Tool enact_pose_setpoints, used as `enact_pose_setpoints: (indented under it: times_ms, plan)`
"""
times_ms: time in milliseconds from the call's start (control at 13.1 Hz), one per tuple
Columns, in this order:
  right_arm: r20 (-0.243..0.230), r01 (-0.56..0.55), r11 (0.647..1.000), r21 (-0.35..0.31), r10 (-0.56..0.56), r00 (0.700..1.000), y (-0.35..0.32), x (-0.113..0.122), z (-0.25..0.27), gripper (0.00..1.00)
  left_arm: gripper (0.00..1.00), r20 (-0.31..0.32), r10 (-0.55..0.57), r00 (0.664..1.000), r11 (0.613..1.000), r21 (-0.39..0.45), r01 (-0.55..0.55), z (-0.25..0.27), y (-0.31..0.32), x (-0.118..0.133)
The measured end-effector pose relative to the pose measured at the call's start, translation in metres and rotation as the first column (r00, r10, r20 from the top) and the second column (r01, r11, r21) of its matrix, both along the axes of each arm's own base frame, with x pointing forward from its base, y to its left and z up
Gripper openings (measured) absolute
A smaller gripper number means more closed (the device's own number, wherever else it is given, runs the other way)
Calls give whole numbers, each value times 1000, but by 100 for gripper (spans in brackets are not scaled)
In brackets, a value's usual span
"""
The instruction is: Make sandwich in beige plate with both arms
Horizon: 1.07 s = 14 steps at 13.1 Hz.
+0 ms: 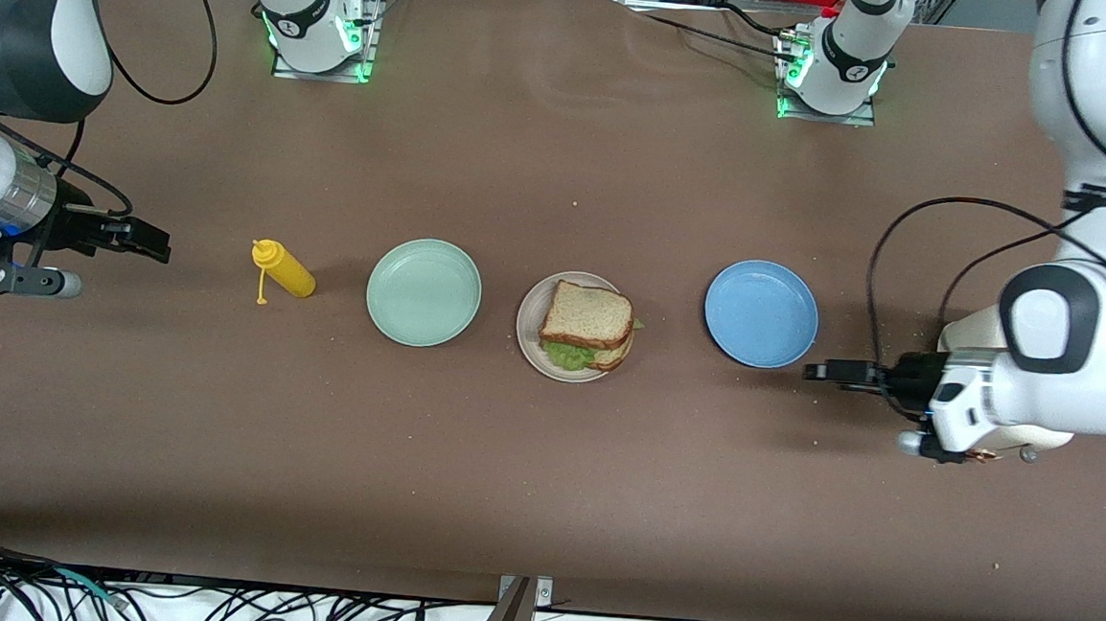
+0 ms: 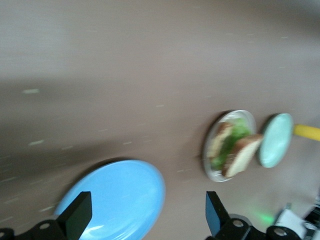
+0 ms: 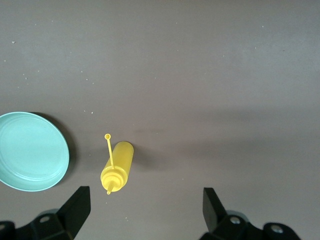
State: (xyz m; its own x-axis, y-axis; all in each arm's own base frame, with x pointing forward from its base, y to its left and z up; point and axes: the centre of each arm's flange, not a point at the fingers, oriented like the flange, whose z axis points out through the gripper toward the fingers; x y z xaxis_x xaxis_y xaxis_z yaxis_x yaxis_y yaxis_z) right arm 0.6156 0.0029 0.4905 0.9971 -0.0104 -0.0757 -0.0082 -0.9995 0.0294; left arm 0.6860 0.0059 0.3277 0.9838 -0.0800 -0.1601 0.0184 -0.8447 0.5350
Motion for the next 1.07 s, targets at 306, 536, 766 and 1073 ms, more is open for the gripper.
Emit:
enact_pose_setpoints:
  times_ms: [306,536,766,1073]
  plan:
    - [-1,-2,1000,0,2,1000,0,0,0,100,100,31,-109,994,961,260,97,39,35,-4]
    - [-1,-2,1000,0,2,1000,0,0,-1,100,100,15,-193,981,889,425,168,74,46,-11]
    - [-2,-3,1000,0,3,1000,0,0,-1,100,100,-16,-193,981,878,443,179,111,52,-27]
    - [-3,-3,1000,0,3,1000,0,0,-1,100,100,-4,-199,980,880,440,180,166,47,-42]
